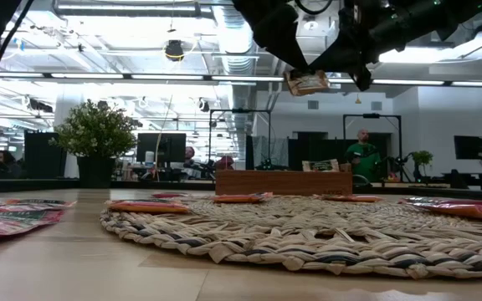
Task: Pick & Place Tea
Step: Put the brown tea bag into the right section of the wooden organizer
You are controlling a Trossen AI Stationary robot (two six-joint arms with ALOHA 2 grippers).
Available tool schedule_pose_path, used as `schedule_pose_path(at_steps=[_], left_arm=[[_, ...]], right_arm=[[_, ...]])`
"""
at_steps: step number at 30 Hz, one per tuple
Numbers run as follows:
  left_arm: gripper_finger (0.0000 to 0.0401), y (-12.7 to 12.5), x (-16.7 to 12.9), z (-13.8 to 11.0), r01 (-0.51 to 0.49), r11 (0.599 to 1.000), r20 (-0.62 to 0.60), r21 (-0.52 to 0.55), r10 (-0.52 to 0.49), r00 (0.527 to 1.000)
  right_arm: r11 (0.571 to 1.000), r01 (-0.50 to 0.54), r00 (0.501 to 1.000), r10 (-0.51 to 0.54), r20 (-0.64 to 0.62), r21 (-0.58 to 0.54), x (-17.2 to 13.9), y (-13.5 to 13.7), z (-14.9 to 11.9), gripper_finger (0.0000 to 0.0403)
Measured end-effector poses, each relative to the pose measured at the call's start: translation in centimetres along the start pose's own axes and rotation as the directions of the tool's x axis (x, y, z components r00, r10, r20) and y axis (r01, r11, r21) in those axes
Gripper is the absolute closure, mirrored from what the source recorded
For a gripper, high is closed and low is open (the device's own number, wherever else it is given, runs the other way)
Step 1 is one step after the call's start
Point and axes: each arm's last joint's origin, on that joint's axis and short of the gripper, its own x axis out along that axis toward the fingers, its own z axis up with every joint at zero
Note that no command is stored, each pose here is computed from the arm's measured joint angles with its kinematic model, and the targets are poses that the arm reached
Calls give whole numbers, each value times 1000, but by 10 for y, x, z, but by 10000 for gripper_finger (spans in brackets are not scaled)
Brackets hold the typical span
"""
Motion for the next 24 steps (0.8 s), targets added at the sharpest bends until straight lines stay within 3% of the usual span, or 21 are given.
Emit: schedule_pose_path(at_steps=[4, 7, 10, 12, 15, 19, 24], left_arm=[[236, 5, 0, -2, -150, 985, -78, 83, 157, 984], [222, 9, -1, -6, -275, 949, -165, 156, 299, 940], [220, 14, -2, -16, -313, 939, -250, 146, 341, 906], [219, 16, -2, -26, -274, 959, -309, 68, 282, 908], [219, 19, -1, -46, -144, 984, -400, -109, 89, 912], [219, 26, 7, -74, -16, 943, -466, -333, -150, 872], [219, 30, 19, -106, -29, 910, -520, -414, -210, 828]], right_arm=[[998, 66, 998, -66, -15, -1, 0, -3, -3, 403], [993, 117, 993, -117, -18, -1, 0, -6, -4, 403], [982, 191, 981, -191, -19, -3, -1, -10, -5, 403], [967, 253, 967, -253, -14, -23, -1, -14, -5, 403], [949, 312, 950, -312, 6, -52, -2, -17, -4, 403], [938, 336, 941, -339, -22, -81, 5, -22, -7, 403], [928, 351, 926, -364, -100, -127, 26, -29, -19, 403]])
